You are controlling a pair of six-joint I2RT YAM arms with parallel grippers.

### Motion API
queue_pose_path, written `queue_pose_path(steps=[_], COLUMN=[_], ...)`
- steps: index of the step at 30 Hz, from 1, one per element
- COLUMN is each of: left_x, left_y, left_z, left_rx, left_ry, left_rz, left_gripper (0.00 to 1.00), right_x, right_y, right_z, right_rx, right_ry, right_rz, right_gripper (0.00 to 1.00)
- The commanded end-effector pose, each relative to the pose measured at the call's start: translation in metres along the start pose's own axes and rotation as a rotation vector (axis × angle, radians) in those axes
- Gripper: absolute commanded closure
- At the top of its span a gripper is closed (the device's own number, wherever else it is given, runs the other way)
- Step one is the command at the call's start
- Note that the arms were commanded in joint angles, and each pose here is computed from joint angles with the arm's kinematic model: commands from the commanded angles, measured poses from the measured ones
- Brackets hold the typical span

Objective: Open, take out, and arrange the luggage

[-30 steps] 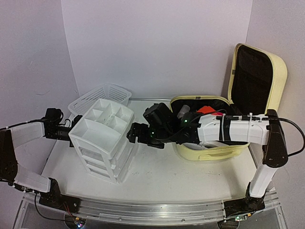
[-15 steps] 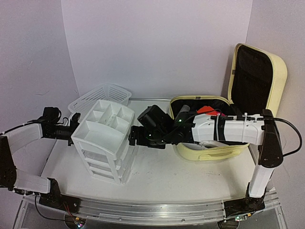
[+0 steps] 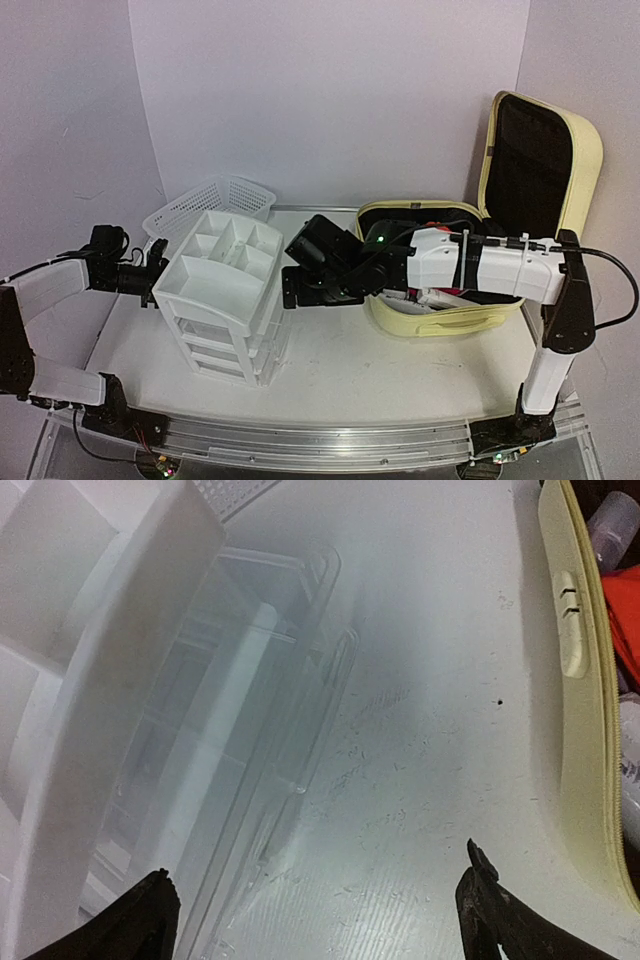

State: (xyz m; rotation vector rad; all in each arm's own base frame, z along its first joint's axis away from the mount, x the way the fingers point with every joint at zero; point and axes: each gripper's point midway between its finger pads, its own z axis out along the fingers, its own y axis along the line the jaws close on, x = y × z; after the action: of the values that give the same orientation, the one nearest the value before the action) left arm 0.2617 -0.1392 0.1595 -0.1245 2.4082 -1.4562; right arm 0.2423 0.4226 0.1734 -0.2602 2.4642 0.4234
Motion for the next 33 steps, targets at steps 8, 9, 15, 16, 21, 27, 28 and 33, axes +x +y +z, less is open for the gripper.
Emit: queue_pose_path(steps=[8,9,15,16,21,27,28,33], left_x=[-0.019,-0.021,-0.026,-0.026,-0.028,-0.029,-0.029,-0.031], left_y=[-0.01,-0.01,-0.013,-0.013,-0.017,-0.014,-0.014,-0.014], left_z=[-0.02,-0.021,-0.029,-0.029,-0.034,-0.033,-0.033,-0.034], left_rx=[-0.122,-0.131,-0.151,-0.154,-0.166,-0.176,-0.176,-0.18], left_ry=[-0.118,-0.126,-0.137,-0.138,-0.149,-0.141,-0.139,-0.143], left_rz=[0.11,0.111,0.125,0.128,0.147,0.147,0.147,0.153], left_gripper=[0.44,0.43,0.42,0.42,0.41,0.4,0.4,0.4], right_x=[-0.012,-0.012,-0.008,-0.008,-0.01,-0.015,-0.015,-0.021], right_y=[-0.005,-0.004,-0.003,-0.006,-0.019,-0.028,-0.028,-0.018], right_z=[-0.024,-0.023,-0.019,-0.019,-0.022,-0.029,-0.029,-0.033], right_rx=[0.09,0.086,0.093,0.106,0.177,0.22,0.222,0.184], right_ry=[-0.014,-0.011,0.005,0.006,0.006,-0.008,-0.01,-0.012], right_rz=[-0.137,-0.14,-0.149,-0.153,-0.189,-0.217,-0.221,-0.234], right_gripper=[0.04,0.04,0.04,0.04,0.04,0.06,0.06,0.04])
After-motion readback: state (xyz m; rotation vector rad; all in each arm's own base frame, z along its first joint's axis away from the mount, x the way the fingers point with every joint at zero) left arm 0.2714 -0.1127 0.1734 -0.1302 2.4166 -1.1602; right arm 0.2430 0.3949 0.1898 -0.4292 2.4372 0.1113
